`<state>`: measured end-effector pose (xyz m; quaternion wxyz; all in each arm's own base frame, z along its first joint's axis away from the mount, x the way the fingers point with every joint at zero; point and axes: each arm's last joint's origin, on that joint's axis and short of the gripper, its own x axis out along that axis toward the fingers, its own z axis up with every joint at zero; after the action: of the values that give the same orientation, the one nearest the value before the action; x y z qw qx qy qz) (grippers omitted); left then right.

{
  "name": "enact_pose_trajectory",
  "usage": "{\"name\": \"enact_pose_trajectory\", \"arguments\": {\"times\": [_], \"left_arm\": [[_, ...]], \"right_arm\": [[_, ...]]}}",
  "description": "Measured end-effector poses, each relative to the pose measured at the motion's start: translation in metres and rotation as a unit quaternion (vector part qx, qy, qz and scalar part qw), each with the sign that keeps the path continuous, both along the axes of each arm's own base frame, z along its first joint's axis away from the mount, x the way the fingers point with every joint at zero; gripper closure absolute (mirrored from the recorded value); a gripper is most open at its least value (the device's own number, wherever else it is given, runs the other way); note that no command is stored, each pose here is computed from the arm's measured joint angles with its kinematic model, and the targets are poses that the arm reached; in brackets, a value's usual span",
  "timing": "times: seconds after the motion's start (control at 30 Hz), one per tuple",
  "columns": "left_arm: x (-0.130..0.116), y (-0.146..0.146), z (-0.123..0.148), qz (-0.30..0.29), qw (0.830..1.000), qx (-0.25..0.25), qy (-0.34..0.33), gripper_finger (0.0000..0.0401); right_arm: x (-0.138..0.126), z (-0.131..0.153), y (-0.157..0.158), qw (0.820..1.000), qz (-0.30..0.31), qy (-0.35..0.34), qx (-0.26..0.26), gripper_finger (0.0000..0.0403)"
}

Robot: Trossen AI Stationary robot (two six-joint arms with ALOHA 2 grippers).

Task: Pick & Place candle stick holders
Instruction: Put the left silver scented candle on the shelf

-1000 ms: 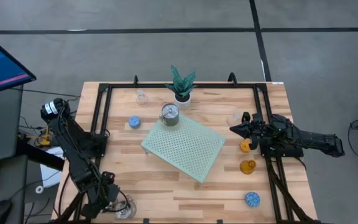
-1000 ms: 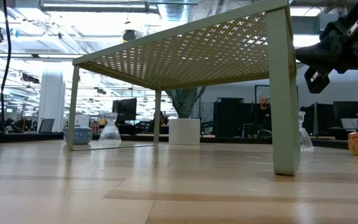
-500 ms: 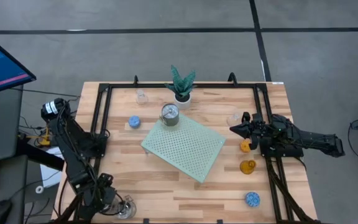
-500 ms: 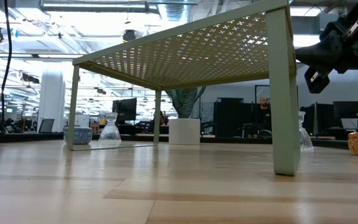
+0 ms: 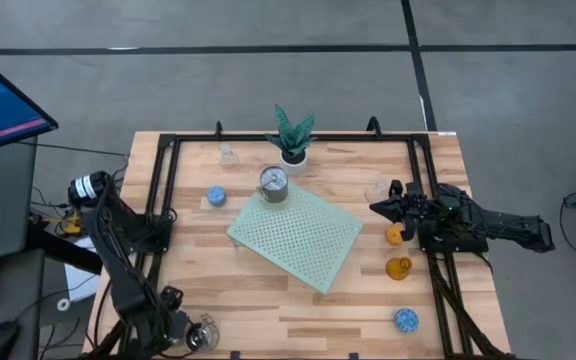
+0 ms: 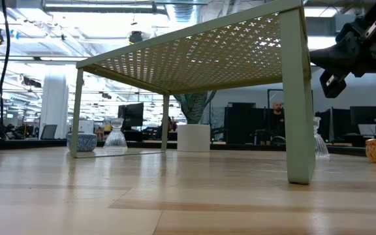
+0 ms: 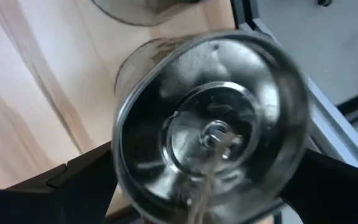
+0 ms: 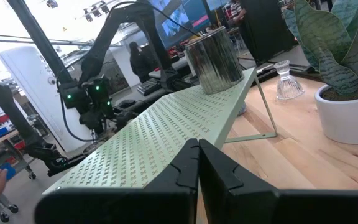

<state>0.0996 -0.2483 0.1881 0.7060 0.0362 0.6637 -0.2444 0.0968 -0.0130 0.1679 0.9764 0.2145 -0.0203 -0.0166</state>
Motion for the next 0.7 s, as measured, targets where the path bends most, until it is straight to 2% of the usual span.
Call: {"name": "enact_pose_trajectory", "arguments": {"times": [0.17,0.5,0.7], "left_arm": [[0.004,0.001,-0.003,0.011,1.000,0.012,-0.009,0.0001],[0.019,0.017,0.013,0.051,0.998,-0.007,-0.024,0.0001],[0.031,0.022,0.009,0.076,0.997,0.002,-0.026,0.0001]], "right_arm": [[0.000,0.000,0.000,1.000,0.000,0.000,0.000,0.0403],[0.000,0.000,0.000,1.000,0.000,0.000,0.000,0.0403],[0.000,0.000,0.000,1.000,0.000,0.000,0.000,0.0403]]}}
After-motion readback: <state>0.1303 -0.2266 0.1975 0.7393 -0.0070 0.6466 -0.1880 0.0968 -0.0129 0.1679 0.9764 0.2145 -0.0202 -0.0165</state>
